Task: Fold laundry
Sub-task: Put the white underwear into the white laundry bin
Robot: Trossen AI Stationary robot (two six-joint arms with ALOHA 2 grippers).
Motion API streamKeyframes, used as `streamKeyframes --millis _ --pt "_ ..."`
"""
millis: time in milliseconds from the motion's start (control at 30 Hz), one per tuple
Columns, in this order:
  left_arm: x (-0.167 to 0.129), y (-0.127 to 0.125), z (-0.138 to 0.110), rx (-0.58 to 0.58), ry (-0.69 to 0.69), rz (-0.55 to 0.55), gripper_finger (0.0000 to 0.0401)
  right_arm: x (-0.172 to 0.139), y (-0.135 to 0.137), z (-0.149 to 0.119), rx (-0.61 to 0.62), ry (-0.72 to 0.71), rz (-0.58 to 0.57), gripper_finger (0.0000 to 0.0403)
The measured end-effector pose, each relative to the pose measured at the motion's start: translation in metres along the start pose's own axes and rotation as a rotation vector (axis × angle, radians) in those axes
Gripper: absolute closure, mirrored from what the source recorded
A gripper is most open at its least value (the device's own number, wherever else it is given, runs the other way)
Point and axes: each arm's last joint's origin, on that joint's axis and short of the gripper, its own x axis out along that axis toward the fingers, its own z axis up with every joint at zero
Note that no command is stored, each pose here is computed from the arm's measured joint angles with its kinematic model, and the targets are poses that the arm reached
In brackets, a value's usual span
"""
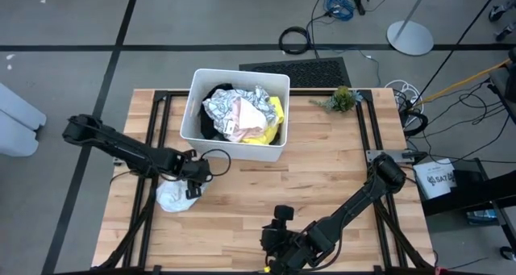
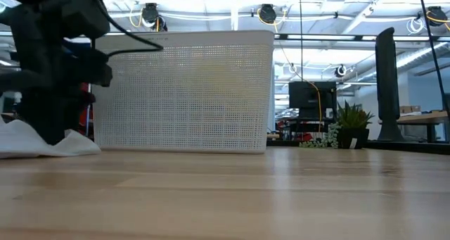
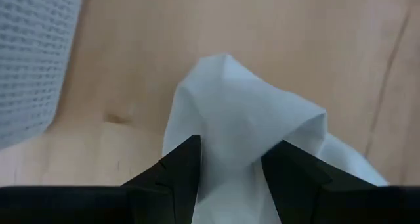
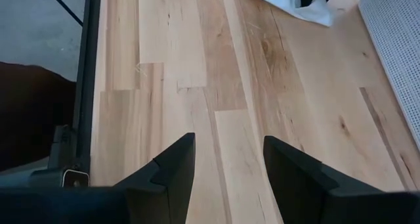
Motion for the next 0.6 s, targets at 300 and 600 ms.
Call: streamKeyframes --millis 300,600 --pt "0.005 -0.004 0.007 0.031 -0.036 0.02 0.0376 0.0 0.0 0.0 0.0 0.0 0.0 0.0234" --pt "-0.046 -0.033 0.045 0.124 -0.245 -0.136 0.0393 0.0 0.0 0.0 -0.01 0.002 0.002 0.0234"
